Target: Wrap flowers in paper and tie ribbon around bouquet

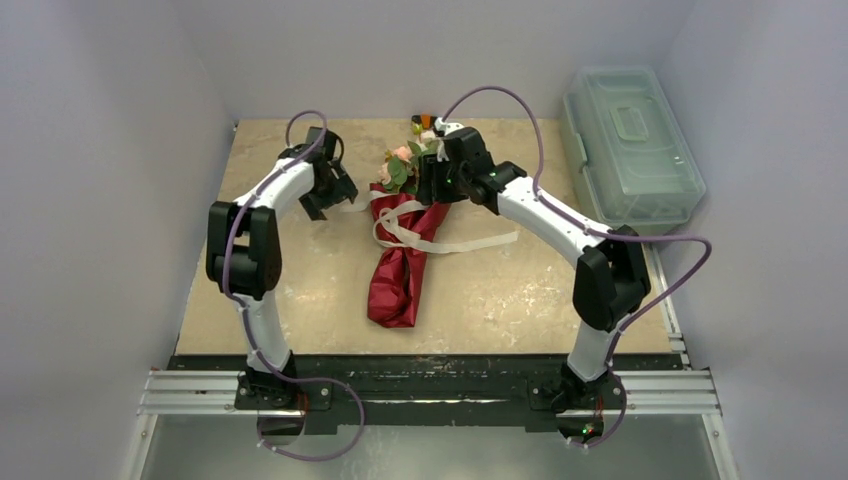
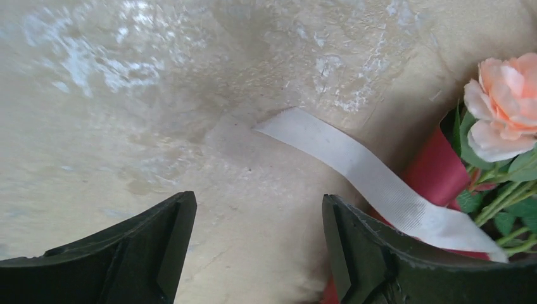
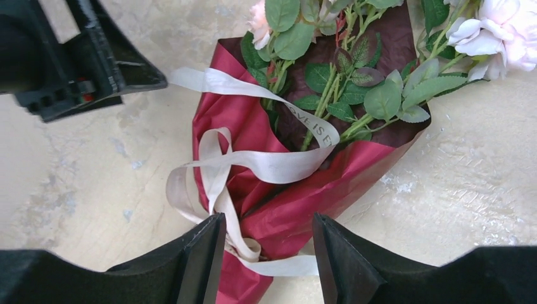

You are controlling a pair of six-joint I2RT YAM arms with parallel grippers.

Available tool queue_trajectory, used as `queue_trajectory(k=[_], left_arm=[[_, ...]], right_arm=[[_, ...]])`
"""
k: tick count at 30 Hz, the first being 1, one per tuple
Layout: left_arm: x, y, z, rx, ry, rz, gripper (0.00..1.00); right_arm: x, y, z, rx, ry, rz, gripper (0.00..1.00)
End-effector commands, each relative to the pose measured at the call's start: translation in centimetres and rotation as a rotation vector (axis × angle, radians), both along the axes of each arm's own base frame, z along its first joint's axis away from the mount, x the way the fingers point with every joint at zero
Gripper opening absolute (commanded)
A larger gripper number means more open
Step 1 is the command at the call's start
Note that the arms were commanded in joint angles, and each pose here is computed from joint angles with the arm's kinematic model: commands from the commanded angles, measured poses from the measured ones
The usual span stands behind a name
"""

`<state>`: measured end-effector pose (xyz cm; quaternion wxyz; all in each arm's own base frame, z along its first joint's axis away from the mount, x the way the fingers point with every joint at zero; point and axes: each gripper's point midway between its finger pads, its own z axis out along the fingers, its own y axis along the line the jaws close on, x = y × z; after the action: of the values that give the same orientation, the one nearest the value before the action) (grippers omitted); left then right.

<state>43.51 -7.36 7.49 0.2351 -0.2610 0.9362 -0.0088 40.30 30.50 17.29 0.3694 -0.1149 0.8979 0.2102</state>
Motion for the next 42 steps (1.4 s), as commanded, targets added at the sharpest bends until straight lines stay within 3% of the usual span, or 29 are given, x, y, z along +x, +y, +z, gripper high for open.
queue_trajectory(k=[1,5,13,22,34,42], left_arm=[[0.7,-3.8,-0.7,-0.339,0.035,0.211,0.77],[2.3,-5.4,-1.1,-0.502,0.036,0.312,0.74],[2.3,-5.5,-3.6,-0.566,0.109,0.445,0.75],[3.3,-2.9,-2.7,-0.573,0.047,0.56,0.75],[4.2,-4.0,-3.8,-0.647,0.125,0.588,0.78],[4.8,-5.7,-4.8,-0.745,0.162,0.562,0.67]], right_arm=[[-1.2,0.0,2.4,0.062,-0.016,0.004,0.6],[-1.8,-0.6,2.7,0.068,-0.025,-0.007,0.6],[-3.0,-1.5,1.9,0.067,-0.006,-0.028,0.6],[-3.5,-2.2,1.7,0.052,-0.009,-0.033,0.6],[-3.6,-2.2,1.3,0.039,0.007,-0.027,0.6],[-3.7,-2.0,0.1,0.036,0.041,-0.032,0.59]])
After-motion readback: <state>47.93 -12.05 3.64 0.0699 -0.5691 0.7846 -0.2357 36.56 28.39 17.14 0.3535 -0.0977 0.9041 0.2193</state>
